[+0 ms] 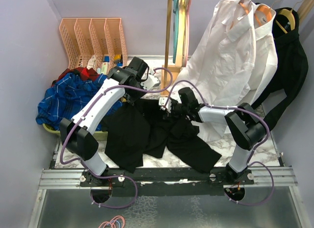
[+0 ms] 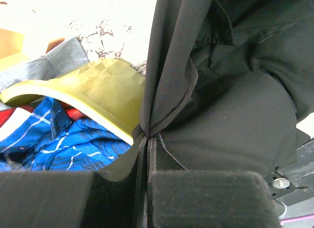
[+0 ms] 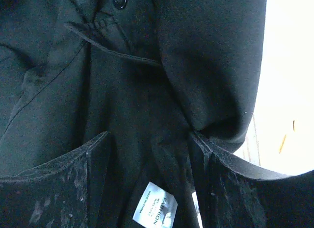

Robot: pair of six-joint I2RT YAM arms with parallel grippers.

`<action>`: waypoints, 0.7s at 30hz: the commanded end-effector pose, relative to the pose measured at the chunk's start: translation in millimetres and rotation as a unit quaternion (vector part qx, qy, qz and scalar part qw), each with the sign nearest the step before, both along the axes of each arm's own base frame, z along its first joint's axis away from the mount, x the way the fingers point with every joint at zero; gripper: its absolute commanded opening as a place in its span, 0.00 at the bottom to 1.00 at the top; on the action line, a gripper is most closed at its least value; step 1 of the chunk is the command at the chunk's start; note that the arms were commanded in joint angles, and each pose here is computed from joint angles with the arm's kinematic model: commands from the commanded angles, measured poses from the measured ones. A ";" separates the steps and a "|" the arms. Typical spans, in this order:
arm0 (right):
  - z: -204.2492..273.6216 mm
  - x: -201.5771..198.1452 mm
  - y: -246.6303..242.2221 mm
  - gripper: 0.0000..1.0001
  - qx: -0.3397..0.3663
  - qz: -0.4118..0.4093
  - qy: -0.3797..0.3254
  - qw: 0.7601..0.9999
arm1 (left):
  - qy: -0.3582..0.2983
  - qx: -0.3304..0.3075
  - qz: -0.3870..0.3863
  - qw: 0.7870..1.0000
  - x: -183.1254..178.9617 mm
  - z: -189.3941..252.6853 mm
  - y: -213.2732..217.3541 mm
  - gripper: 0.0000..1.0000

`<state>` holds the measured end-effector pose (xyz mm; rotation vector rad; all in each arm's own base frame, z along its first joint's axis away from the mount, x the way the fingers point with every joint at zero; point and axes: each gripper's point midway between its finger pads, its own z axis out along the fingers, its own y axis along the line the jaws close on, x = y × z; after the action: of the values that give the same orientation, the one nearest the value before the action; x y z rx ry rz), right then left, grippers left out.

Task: Place the shirt on the hanger

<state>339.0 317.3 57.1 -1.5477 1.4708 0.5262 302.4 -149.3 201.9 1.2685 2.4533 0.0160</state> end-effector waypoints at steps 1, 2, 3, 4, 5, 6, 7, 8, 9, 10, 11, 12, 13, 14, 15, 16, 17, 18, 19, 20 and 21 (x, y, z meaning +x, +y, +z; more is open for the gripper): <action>3.2 -5.4 -9.3 0.65 -0.038 0.024 -0.033 0.998 | -0.019 0.016 0.009 1.000 2.7 6.4 7.9 0.00; 0.9 -3.9 -11.7 0.66 -0.047 0.021 -0.034 0.998 | -0.019 0.015 0.011 1.000 3.0 6.9 7.2 0.00; -1.4 -2.6 -13.9 0.66 -0.056 0.020 -0.035 0.998 | -0.018 0.013 0.012 1.000 3.4 7.7 6.5 0.00; -2.3 -1.4 -14.9 0.66 -0.061 0.019 -0.038 0.997 | -0.019 0.012 0.014 1.000 3.8 8.8 6.2 0.00; -2.6 0.3 -15.6 0.66 -0.064 0.017 -0.041 0.997 | -0.019 0.012 0.015 1.000 4.3 9.9 5.8 0.00; -2.1 2.8 -15.8 0.66 -0.064 0.013 -0.047 0.997 | -0.021 0.012 0.016 1.000 4.8 11.2 6.2 0.00; -2.0 5.5 -15.7 0.65 -0.064 0.010 -0.054 0.996 | -0.022 0.013 0.016 1.000 4.9 11.9 6.7 0.00; -2.9 9.2 -16.4 0.64 -0.066 0.004 -0.057 0.996 | -0.024 0.013 0.017 0.999 4.8 13.5 6.9 0.00; -3.9 12.4 -16.4 0.61 -0.067 -0.001 -0.060 0.996 | -0.025 0.014 0.018 0.999 4.9 14.1 7.8 0.00; -5.6 15.0 -15.5 0.55 -0.068 -0.004 -0.062 0.996 | -0.026 0.016 0.019 0.999 5.0 14.4 8.9 0.00; -6.2 18.1 -15.5 0.50 -0.070 -0.008 -0.065 0.995 | -0.028 0.017 0.019 0.999 4.8 15.5 9.4 0.00; -6.1 20.3 -15.3 0.46 -0.069 -0.013 -0.066 0.995 | -0.029 0.018 0.020 0.999 4.5 15.9 10.5 0.00; -5.3 22.4 -15.6 0.43 -0.068 -0.017 -0.069 0.995 | -0.030 0.018 0.020 0.999 4.2 16.4 10.9 0.00; -2.8 23.3 -14.7 0.38 -0.064 -0.017 -0.076 0.995 | -0.031 0.020 0.021 0.999 3.5 16.9 11.7 0.00; -1.1 23.5 -14.6 0.35 -0.061 -0.017 -0.081 0.995 | -0.032 0.020 0.021 0.999 3.0 17.3 12.8 0.00; 1.6 24.3 -14.4 0.29 -0.058 -0.018 -0.086 0.994 | -0.033 0.021 0.022 0.999 2.7 18.0 13.6 0.00; 5.1 25.2 -14.7 0.24 -0.056 -0.020 -0.093 0.994 | -0.035 0.023 0.023 0.999 2.4 18.9 14.7 0.00; 8.5 25.7 -14.7 0.17 -0.053 -0.020 -0.099 0.994 | -0.036 0.024 0.023 0.999 1.9 19.3 15.5 0.00; 13.0 26.7 -15.3 0.14 -0.051 -0.023 -0.103 0.993 | -0.038 0.026 0.024 0.999 2.1 19.9 16.7 0.00; 19.1 27.3 -15.5 0.10 -0.046 -0.027 -0.109 0.993 | -0.041 0.026 0.024 0.999 2.3 21.0 17.2 0.00; 27.0 27.2 -15.2 0.04 -0.037 -0.031 -0.115 0.992 | -0.044 0.026 0.025 0.998 3.0 22.3 17.5 0.00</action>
<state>356.3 299.5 52.8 -1.6270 1.4399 0.3139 306.1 -141.3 203.3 1.2485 2.4604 0.0862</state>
